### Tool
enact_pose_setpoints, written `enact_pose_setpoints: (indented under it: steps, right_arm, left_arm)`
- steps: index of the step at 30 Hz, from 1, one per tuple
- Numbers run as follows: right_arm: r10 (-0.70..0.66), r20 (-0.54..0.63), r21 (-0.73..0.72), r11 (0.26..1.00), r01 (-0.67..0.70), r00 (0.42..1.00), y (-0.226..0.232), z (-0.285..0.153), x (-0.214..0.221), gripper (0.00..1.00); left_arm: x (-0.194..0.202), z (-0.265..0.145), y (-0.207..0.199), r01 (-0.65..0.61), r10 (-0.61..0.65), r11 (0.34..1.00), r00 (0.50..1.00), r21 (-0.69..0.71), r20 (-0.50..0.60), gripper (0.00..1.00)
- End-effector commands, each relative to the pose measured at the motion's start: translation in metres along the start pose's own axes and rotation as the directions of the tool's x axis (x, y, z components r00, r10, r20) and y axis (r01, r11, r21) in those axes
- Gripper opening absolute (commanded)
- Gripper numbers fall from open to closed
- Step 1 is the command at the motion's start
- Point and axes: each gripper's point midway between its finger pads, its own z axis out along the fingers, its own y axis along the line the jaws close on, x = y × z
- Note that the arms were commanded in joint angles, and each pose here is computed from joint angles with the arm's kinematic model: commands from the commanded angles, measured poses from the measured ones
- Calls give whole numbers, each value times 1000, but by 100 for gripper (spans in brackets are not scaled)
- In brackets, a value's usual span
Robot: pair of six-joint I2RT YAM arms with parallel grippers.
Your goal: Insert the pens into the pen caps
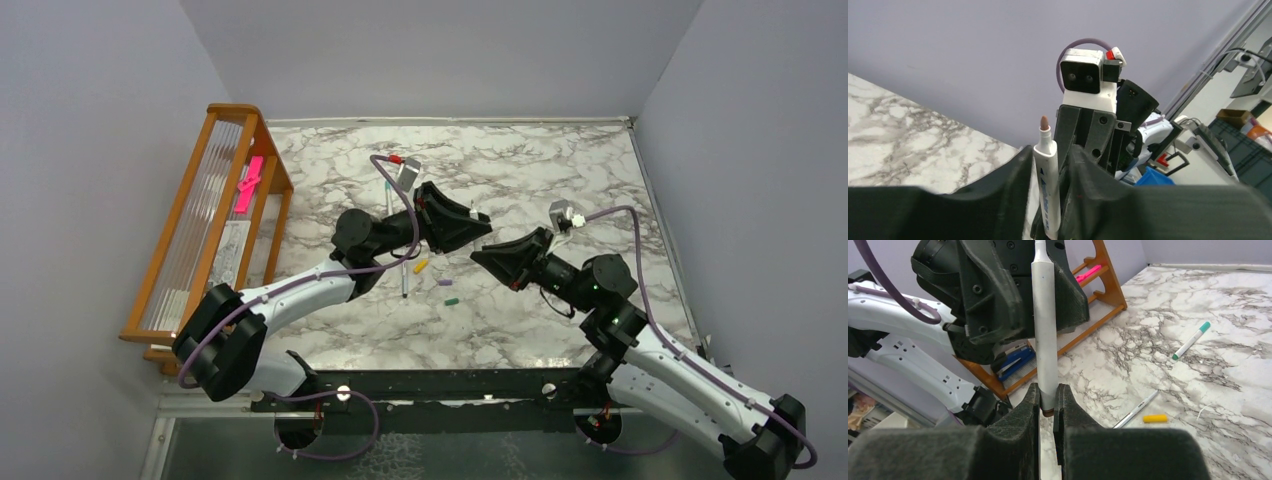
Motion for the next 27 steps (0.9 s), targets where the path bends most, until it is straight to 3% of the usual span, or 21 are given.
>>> enact_pose_setpoints:
  steps: [1,5,20,24,27]
  right_arm:
    - [17,92,-14,1000,-16,996,3,-1,-15,1]
    - [21,103,-9,1000,-21,994,2,5,-19,1]
    - [35,113,-24,999,-32,993,5,15,-26,1]
    - [30,115,-21,999,-28,993,6,17,-30,1]
    - [34,119,-24,999,-31,992,6,17,-30,1]
  left_arm:
    - [-16,-1,-15,-24,21,999,997,38,75,41]
    - [-19,-6,-18,-23,18,999,993,37,117,42]
    - [-11,-4,-21,14,-21,998,994,64,103,37]
    - [-10,-4,-20,17,-23,998,994,62,104,19]
    - [-8,-3,-19,23,-29,998,995,65,96,18]
